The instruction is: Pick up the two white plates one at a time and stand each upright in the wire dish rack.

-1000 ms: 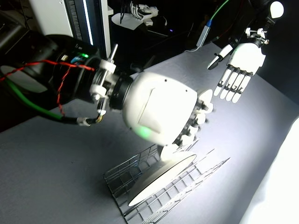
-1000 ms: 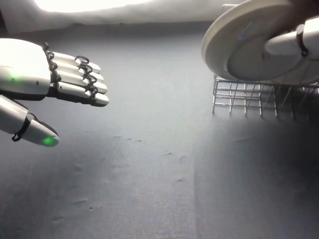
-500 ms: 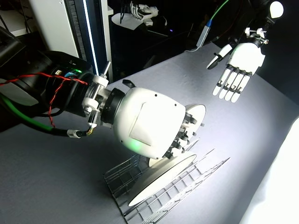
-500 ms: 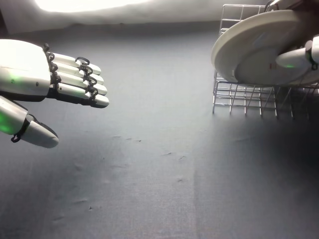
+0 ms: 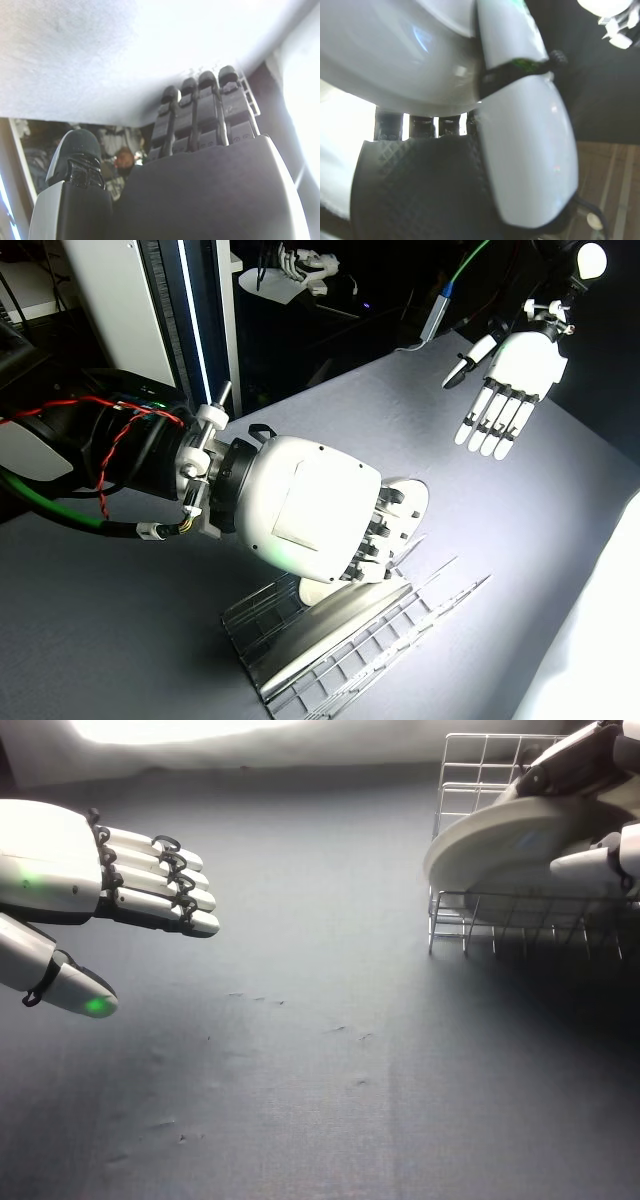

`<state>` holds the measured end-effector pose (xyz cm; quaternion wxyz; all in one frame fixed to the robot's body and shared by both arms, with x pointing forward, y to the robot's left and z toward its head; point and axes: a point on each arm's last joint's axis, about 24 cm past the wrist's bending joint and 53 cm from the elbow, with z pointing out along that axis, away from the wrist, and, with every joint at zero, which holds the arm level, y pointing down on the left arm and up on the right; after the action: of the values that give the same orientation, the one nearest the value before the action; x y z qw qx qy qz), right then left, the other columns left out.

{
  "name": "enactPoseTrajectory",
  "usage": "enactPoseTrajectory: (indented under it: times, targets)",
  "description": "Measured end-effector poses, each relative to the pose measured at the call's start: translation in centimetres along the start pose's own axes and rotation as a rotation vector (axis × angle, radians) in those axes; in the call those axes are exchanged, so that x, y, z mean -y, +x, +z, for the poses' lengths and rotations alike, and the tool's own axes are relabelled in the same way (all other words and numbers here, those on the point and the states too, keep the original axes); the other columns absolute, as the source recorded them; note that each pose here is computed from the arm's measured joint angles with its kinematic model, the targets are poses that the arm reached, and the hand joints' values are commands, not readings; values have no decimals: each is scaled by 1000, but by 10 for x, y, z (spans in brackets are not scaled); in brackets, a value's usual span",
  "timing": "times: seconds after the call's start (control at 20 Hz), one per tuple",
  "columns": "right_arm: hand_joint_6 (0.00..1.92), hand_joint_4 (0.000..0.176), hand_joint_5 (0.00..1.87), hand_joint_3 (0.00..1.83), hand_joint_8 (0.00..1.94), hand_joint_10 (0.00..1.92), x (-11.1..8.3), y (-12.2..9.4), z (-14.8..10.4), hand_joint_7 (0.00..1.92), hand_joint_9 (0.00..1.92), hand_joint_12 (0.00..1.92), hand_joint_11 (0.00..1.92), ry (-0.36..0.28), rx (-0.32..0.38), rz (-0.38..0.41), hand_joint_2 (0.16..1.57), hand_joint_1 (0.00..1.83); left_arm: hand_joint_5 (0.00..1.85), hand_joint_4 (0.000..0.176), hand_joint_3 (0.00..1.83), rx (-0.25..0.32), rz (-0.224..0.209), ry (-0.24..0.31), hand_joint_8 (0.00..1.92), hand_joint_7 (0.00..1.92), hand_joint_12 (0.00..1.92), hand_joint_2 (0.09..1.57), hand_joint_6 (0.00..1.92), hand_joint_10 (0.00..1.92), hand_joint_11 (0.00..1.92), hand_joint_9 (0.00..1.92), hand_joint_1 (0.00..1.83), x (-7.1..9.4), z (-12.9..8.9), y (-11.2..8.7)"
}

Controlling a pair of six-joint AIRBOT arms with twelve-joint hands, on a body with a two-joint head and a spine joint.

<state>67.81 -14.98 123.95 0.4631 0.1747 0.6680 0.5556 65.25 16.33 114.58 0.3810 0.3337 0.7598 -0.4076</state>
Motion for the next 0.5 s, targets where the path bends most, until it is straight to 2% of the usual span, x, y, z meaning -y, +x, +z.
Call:
enactPoseTrajectory:
  times: [0.2, 0.25, 0.3, 0.35, 0.45, 0.5]
  targets:
    - [0, 0, 666, 0, 0, 10, -2, 3, 0, 776, 796, 1071, 366, -9, -11, -26, 994, 1242, 92, 0, 0, -1, -2, 2, 2, 71, 0, 1264, 4, 2, 0, 38, 0, 1, 1, 1]
    - [0, 0, 582, 0, 0, 1, -4, 4, 0, 669, 692, 1076, 257, -19, -16, -38, 988, 1206, 93, 0, 0, -3, -1, 1, 3, 73, 2, 1264, 4, 4, 5, 44, 0, 0, 1, 1]
    - [0, 0, 398, 0, 0, 0, -9, 7, 0, 436, 445, 1058, 32, -34, -24, -51, 971, 1136, 89, 0, 0, -4, -1, 1, 1, 70, 1, 1259, 2, 2, 3, 40, 0, 0, 1, 2]
    - [0, 0, 398, 0, 0, 0, -13, 9, 1, 436, 445, 1058, 32, -44, -29, -56, 971, 1136, 89, 0, 0, -4, -1, 1, 1, 70, 1, 1259, 2, 2, 3, 40, 0, 0, 1, 2]
    - [0, 0, 124, 0, 1, 0, -28, 18, 2, 104, 115, 571, 0, -83, -47, -69, 960, 990, 108, 0, 0, -7, -8, 2, 8, 88, 8, 1261, 8, 6, 17, 52, 0, 0, 1, 4]
    - [0, 0, 4, 0, 0, 0, -37, 23, 2, 3, 4, 140, 0, -108, -57, -75, 874, 850, 102, 0, 2, -16, -7, 3, 3, 80, 3, 1268, 5, 2, 5, 46, 0, 1, 1, 7]
